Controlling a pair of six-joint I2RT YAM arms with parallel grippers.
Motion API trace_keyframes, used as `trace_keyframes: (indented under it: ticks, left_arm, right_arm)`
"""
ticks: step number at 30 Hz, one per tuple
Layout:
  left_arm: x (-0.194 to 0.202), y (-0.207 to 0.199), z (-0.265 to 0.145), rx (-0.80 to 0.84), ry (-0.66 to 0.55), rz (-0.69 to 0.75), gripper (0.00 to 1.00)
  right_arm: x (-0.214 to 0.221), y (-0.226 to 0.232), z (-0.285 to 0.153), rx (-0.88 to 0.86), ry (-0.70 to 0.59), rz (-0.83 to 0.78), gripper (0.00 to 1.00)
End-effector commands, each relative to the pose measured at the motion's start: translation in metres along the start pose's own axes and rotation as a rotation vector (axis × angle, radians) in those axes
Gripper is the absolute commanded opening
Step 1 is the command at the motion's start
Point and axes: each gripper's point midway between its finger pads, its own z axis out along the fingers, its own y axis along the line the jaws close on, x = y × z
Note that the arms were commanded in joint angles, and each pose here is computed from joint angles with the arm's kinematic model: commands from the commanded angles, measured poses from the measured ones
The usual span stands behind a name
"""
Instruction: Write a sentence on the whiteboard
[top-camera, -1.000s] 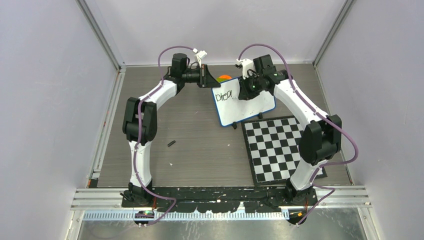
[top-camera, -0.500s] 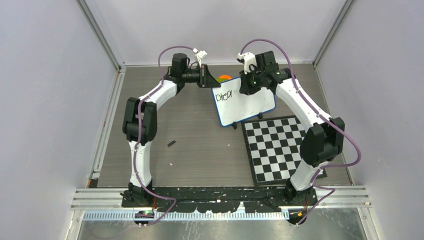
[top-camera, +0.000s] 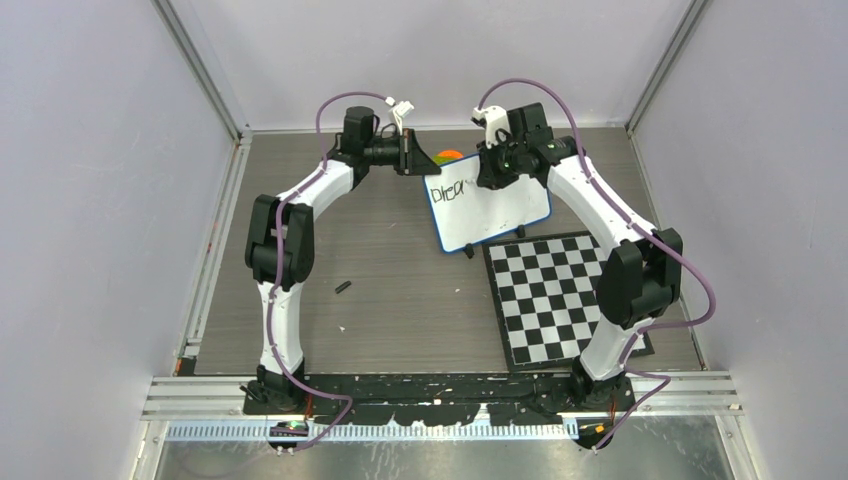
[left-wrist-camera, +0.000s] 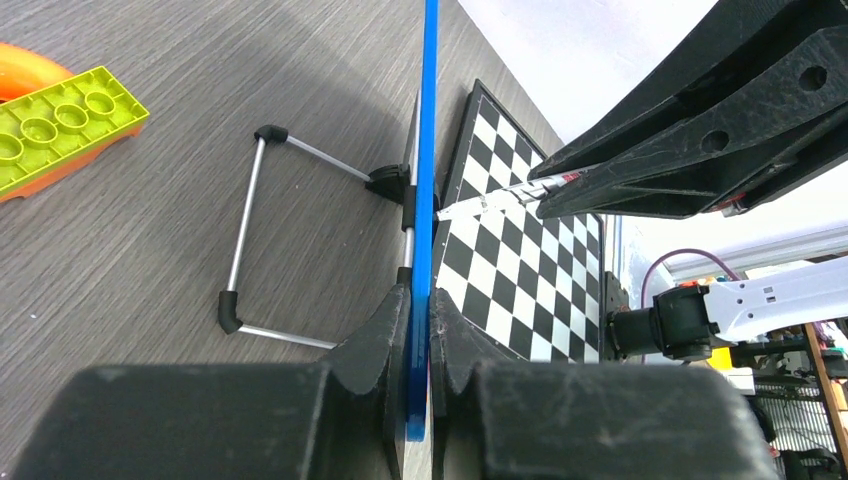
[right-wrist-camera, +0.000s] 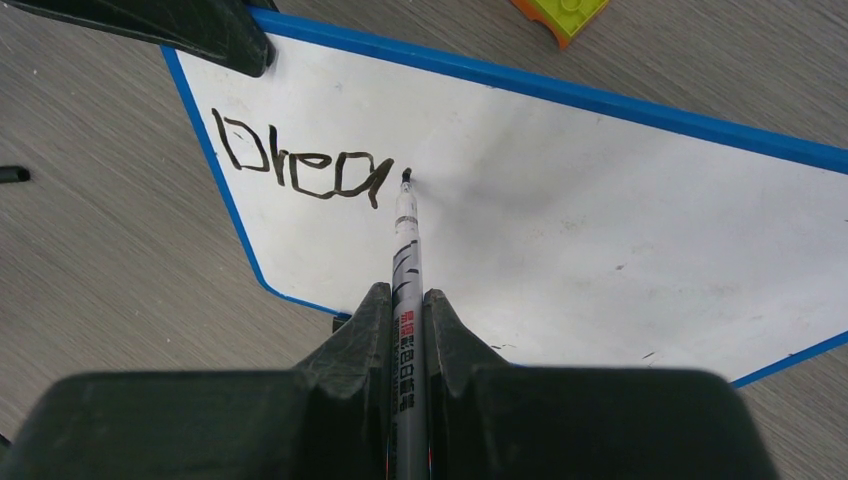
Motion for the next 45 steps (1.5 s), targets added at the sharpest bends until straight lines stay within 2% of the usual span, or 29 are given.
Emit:
trace_keyframes:
  ticks: [1, 8, 27, 36, 45]
  left_arm:
    - [0.010, -0.009, 0.006, 0.007, 0.034, -0.020, 0.00]
    - [0.009, -0.010, 0.005, 0.006, 0.033, -0.017, 0.00]
    - [0.009, -0.011, 0.004, 0.004, 0.035, -0.006, 0.00]
    - [0.010, -0.010, 0.005, 0.003, 0.036, -0.012, 0.00]
    - [0.010, -0.010, 0.005, 0.003, 0.036, -0.012, 0.00]
  right_arm:
    - [-0.007, -0.004, -0.003, 0.033, -0.038, -0.019, 0.00]
    - [0.002, 0.000, -0.007, 0.025, -0.030, -0.010, 0.00]
    - [-0.028, -0.013, -0.005, 0.048, -0.084, 0.003, 0.00]
    - [-0.012, -0.025, -0.006, 0.073, -0.053, 0.022, 0.00]
    - [0.003, -0.011, -0.005, 0.027, -0.021, 0.019, 0.00]
